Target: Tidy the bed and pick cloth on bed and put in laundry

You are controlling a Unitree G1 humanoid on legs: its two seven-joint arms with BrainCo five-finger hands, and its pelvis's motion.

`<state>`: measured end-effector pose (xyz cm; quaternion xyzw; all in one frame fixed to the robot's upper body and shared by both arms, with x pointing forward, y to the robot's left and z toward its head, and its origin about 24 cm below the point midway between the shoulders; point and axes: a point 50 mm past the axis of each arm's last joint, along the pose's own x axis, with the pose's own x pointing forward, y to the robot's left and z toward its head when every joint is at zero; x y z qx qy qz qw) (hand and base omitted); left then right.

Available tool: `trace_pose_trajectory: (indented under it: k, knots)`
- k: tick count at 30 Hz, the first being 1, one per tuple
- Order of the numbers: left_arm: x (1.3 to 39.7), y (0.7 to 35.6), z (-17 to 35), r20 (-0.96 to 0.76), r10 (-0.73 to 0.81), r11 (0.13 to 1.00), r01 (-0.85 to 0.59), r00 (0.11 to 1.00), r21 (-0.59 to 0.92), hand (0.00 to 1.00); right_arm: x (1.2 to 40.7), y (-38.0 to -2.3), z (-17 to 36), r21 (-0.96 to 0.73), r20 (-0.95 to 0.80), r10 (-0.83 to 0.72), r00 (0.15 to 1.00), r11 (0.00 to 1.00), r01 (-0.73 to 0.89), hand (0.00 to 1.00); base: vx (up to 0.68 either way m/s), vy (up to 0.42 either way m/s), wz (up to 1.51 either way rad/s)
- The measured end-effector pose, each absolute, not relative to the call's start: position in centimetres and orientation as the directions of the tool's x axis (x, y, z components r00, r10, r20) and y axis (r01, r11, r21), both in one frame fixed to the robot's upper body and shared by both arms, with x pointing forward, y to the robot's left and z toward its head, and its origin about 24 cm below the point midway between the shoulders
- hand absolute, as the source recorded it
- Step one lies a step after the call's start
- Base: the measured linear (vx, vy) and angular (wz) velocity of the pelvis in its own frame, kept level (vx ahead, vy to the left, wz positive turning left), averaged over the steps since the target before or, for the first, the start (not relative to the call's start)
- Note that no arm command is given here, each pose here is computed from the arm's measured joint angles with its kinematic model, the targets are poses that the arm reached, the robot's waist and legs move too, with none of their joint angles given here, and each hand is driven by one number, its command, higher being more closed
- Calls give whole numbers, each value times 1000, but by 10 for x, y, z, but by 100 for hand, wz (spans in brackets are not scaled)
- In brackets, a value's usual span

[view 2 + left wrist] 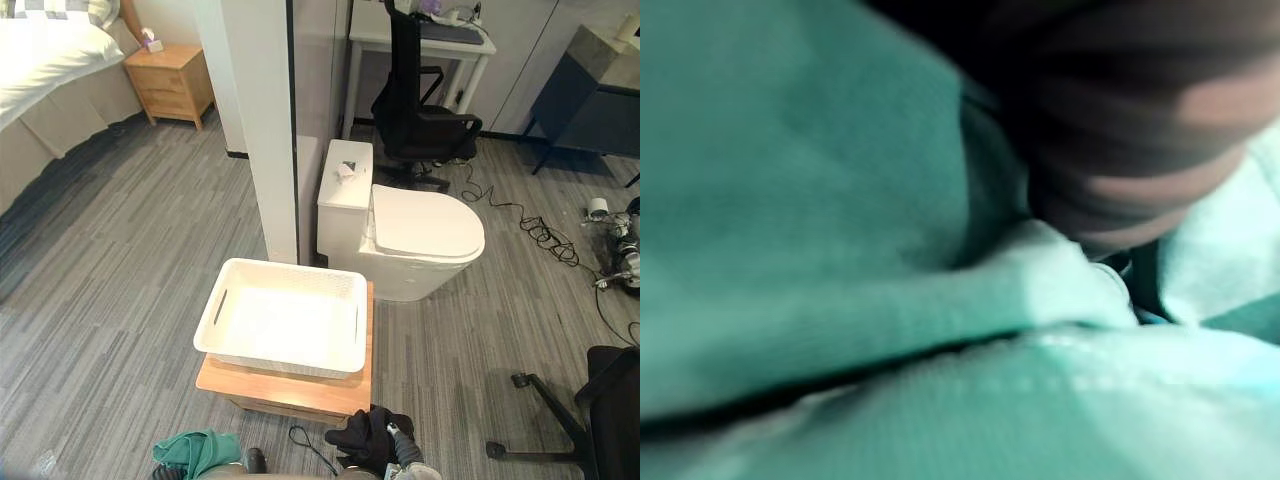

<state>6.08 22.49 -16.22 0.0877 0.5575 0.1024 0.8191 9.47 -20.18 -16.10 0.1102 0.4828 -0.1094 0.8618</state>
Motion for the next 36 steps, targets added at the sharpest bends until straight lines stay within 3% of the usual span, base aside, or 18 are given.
trace_pose_trajectory:
  k: [5,9,11,16,19,23,28,36]
  knots:
    - [60,225,-162,-896,266,963,-72,355,258,100,85,-204,-163,82,-873,-150,463,892,444,100,-56,-34,5]
    - [57,224,-163,-902,260,965,-74,345,250,100,85,-233,-155,-39,-823,-388,416,768,639,100,-24,-17,4]
    - [53,223,-164,-914,242,970,-66,326,233,100,110,-270,-128,-62,-678,-550,487,703,708,100,0,0,0]
    - [50,224,-163,-922,225,974,-94,316,205,100,200,-352,-16,-78,-212,-658,722,748,659,100,76,23,-1]
    - [43,225,-163,-927,219,975,-41,304,217,100,241,-362,53,-75,45,-565,824,820,567,100,167,8,8]
    - [29,227,-162,-930,241,970,-45,278,238,100,270,-317,104,-159,251,-302,920,924,347,100,93,-32,6]
    - [23,224,-163,-935,237,971,-41,266,234,100,284,-271,144,-236,378,-57,924,959,155,100,63,-53,-10]
    - [23,222,-163,-929,226,973,-28,294,228,100,304,-217,179,-283,385,190,903,956,-81,100,-21,-42,-4]
